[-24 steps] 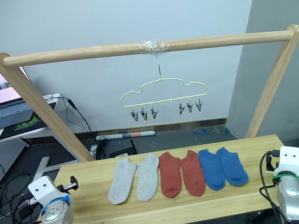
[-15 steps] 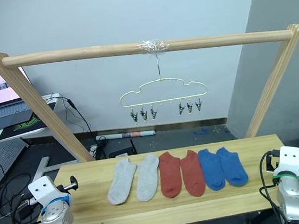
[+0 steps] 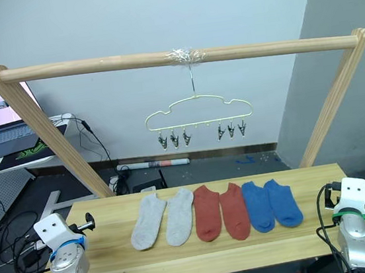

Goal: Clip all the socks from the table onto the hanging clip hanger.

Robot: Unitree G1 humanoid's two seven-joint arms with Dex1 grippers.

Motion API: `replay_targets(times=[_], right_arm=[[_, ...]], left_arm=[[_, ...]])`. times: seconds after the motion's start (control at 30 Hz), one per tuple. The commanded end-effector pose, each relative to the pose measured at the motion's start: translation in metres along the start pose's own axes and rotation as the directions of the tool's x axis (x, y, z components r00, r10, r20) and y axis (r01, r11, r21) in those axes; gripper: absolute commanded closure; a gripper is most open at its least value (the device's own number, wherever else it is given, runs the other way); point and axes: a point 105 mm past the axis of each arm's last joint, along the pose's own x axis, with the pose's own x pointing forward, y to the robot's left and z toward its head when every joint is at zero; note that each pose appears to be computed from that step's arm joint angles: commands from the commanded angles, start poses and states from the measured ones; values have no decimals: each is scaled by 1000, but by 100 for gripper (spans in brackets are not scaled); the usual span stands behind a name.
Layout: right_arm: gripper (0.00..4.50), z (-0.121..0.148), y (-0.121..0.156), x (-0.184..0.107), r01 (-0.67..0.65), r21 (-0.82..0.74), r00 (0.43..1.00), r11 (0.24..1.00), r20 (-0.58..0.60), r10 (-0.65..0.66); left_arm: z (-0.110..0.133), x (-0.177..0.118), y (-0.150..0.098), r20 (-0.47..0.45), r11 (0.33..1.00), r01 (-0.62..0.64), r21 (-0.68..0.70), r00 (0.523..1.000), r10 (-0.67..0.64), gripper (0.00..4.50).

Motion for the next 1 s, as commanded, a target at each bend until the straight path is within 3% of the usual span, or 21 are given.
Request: replay_targets(times=[0.03,0.2,0.27,0.37,0.53,0.67,0.77,0.87,1.0], right_arm=[[0,14,1,4,1,0,999,1000,55,-1],[0,18,7,10,-45,10,997,999,56,44],[0,23,14,12,-96,-3,993,995,72,96],[0,33,29,12,-208,-42,972,977,103,211],[0,60,68,-2,-455,-132,868,881,154,472],[0,75,96,-19,-583,-201,772,787,163,614],[0,90,110,-30,-645,-230,709,729,175,683],[0,102,123,-42,-698,-253,643,670,189,742],[0,134,141,-66,-775,-288,509,563,243,825]], left_arm=[[24,-1,-2,93,1000,26,-9,995,-25,3],[55,-17,-23,222,981,186,-46,960,-172,3],[71,-30,-38,283,959,282,5,920,-272,3],[93,-53,-69,348,891,446,89,824,-447,3],[129,-82,-117,412,767,621,162,664,-624,3],[146,-92,-145,433,708,680,191,589,-682,88],[149,-96,-163,424,685,700,202,568,-705,174],[150,-97,-174,422,688,698,197,574,-702,174],[152,-98,-182,438,716,674,184,596,-673,174]])
